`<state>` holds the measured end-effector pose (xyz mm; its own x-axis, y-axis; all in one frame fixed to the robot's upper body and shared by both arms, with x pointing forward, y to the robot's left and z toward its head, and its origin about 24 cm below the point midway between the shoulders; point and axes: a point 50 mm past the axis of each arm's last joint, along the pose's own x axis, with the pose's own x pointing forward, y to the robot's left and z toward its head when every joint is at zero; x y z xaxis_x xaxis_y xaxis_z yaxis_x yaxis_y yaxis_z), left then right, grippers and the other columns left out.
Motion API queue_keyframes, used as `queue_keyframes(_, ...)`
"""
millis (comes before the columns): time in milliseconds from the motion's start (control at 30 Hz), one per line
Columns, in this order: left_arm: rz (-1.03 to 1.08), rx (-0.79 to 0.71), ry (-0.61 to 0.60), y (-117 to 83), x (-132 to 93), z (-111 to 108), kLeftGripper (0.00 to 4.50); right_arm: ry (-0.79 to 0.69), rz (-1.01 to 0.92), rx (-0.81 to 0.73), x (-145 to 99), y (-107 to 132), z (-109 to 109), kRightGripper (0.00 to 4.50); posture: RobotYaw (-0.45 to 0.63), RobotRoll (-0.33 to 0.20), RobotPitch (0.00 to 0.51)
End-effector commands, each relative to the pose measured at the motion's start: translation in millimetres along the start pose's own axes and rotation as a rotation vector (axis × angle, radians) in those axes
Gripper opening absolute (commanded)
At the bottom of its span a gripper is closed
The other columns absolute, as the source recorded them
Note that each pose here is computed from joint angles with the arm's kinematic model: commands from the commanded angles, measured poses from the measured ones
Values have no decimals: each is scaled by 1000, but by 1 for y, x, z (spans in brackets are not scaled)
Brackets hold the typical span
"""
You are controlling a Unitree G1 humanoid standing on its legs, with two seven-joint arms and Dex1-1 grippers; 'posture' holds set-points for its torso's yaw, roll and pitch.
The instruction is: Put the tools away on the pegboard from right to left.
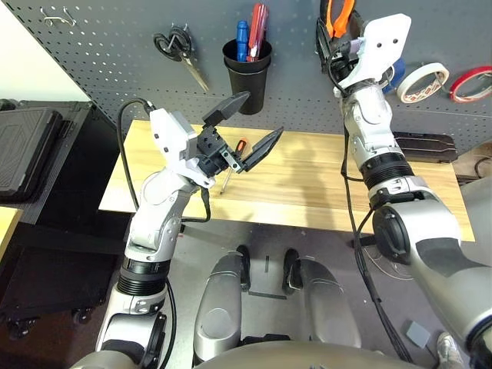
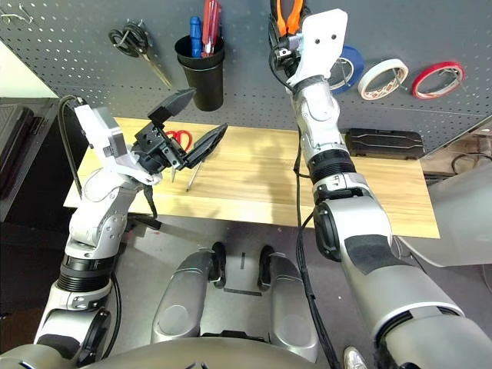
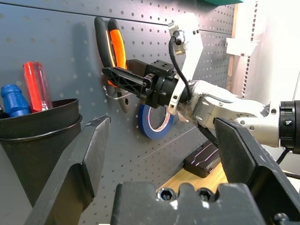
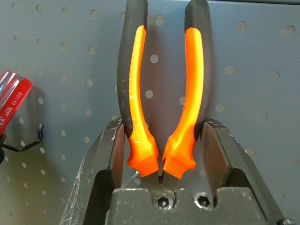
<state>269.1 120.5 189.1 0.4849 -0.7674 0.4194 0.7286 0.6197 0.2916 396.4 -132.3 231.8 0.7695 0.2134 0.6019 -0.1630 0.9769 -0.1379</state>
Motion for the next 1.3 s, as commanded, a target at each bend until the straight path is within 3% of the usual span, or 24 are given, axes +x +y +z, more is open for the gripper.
queue_keyframes(33,-14,5,13,-3,1,-4,4500,73,4,-2,-12,-2,-16,2574,203,0,227)
queue_keyframes(100,-12,8,19,-3,0,-4,4500,83,9,3,-15,-1,-19,2574,203,0,227)
queue_keyframes(300,-9,19,45,-3,-2,-9,4500,-63,58,-75,-20,-1,-3,4481,204,0,235)
queue_keyframes(433,0,20,61,-2,-5,-11,4500,-166,112,-159,-30,-7,11,4481,205,0,241)
queue_keyframes(567,10,24,95,-2,-9,-15,4500,-140,141,-154,-47,-14,14,4481,201,0,248)
queue_keyframes(767,58,24,170,1,-17,-24,4500,72,306,-128,-93,-18,11,4481,190,0,258)
queue_keyframes(1000,98,35,382,1,-29,-51,4500,435,486,-79,-155,-21,-10,4481,174,0,280)
queue_keyframes(1167,145,29,552,2,-36,-72,4500,680,584,-43,-188,-21,-29,4481,171,0,298)
queue_keyframes(1300,166,6,664,-1,-42,-87,4500,777,635,-28,-199,-16,-38,4481,172,0,312)
